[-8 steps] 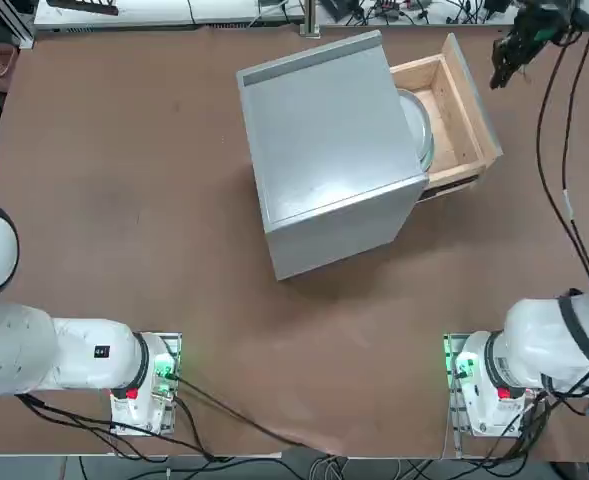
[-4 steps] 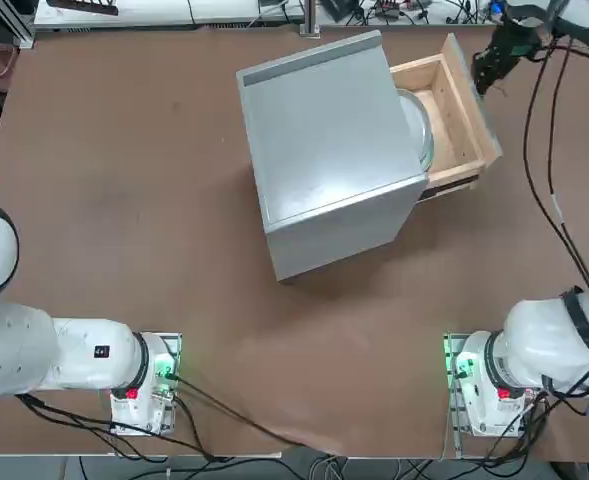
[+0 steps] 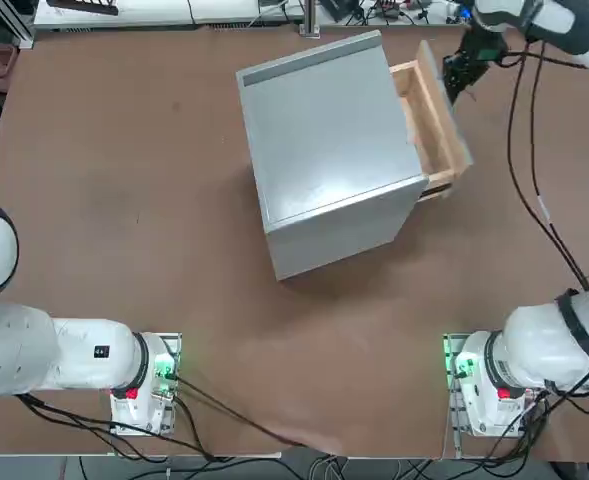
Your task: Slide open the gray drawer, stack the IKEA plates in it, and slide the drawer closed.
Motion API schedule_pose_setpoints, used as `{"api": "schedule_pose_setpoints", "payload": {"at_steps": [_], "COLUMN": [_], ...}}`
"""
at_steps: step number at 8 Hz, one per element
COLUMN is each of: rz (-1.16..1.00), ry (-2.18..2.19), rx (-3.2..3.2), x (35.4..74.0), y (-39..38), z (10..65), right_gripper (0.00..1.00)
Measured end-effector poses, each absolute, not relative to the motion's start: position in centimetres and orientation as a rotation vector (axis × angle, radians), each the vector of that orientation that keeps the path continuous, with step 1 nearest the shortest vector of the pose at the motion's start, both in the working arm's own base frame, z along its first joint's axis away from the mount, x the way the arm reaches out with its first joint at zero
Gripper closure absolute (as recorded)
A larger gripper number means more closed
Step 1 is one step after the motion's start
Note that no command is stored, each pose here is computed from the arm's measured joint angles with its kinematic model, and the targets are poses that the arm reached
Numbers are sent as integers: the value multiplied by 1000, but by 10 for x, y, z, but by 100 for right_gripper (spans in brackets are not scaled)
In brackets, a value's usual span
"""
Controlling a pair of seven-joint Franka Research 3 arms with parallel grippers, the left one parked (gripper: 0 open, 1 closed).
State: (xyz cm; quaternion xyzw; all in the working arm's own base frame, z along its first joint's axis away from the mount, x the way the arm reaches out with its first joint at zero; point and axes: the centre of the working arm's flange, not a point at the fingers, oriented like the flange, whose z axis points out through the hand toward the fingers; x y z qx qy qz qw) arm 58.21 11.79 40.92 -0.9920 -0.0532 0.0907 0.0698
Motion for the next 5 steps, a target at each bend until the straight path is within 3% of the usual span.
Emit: {"api": "schedule_pose_setpoints", "payload": {"at_steps": [5], "rz": [334], "ry": [-34], "rx": [-3005], "x": [555], "y": [208], "z": [405], "right_gripper": [100]}}
